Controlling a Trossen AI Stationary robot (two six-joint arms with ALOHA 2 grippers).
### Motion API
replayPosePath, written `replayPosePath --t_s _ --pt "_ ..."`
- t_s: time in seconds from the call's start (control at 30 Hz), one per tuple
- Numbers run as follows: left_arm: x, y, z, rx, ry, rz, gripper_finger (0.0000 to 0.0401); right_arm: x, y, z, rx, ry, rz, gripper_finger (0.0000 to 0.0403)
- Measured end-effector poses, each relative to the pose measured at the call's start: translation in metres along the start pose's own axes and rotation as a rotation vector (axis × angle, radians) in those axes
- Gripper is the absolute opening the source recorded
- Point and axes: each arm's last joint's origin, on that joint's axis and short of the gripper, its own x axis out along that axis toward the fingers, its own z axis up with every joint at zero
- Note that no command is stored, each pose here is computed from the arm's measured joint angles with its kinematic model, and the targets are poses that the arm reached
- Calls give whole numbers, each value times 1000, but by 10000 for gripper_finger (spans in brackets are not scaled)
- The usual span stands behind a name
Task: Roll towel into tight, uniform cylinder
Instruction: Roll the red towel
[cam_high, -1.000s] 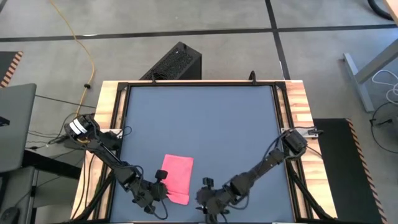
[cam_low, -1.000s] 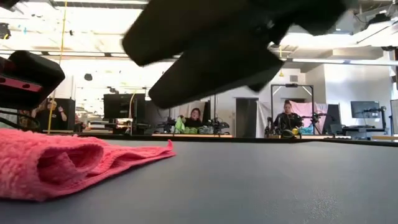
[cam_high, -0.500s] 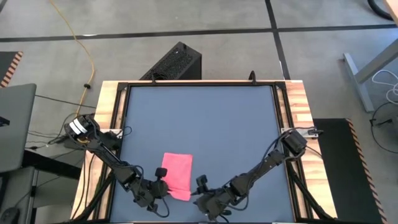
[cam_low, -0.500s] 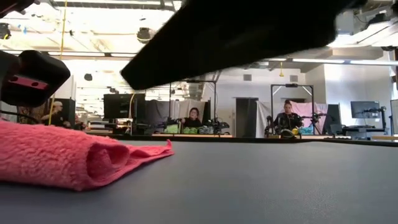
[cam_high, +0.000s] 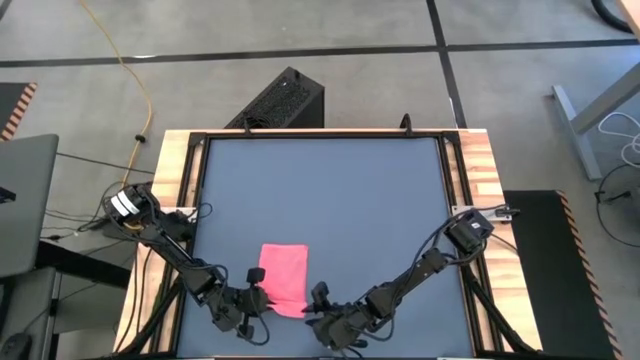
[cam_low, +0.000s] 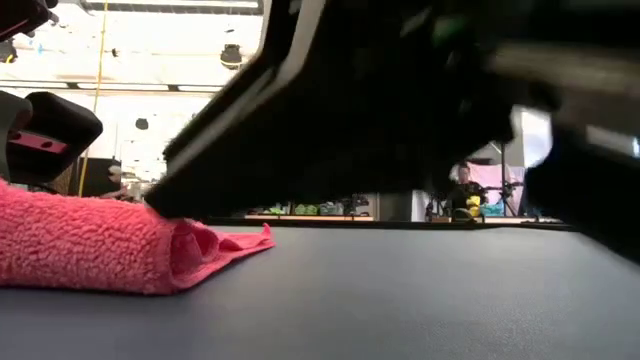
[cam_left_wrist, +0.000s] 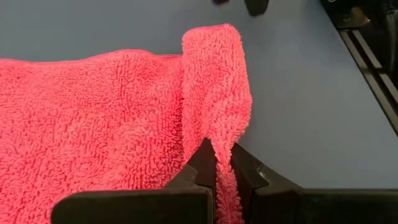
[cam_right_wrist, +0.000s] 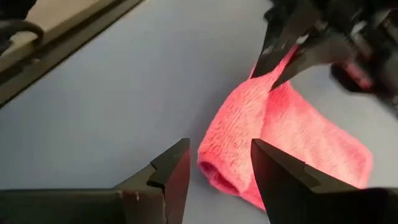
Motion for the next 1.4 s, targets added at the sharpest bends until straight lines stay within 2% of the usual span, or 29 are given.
replayPosePath --t_s 0.33,0.47,0.57,0.77,0.83,0.9,0.97,1.17,1.4 --pt "-1 0 0 -23 -25 37 0 20 -7 -13 81 -2 -1 192" --pt "-3 -3 -1 -20 -43 45 0 29 -3 -23 105 15 -1 176" --pt "-5 -7 -3 -29 -53 45 0 29 -3 -22 108 17 -24 147" --pt "-10 -13 -7 -52 -58 29 0 29 -8 -16 141 2 -44 37" --pt "-11 -16 -8 -62 -58 20 0 29 -10 -9 183 -20 -28 19" --pt "-13 -18 -9 -65 -59 9 0 30 -15 -3 283 -39 -16 20" --pt "-15 -22 -11 -70 -62 -6 0 34 -24 -2 438 -26 10 24" --pt "-22 -30 -17 -115 -72 -21 0 55 -65 -15 841 62 197 19" --pt "-24 -22 -31 -253 31 69 0 61 -76 -23 1069 146 321 22"
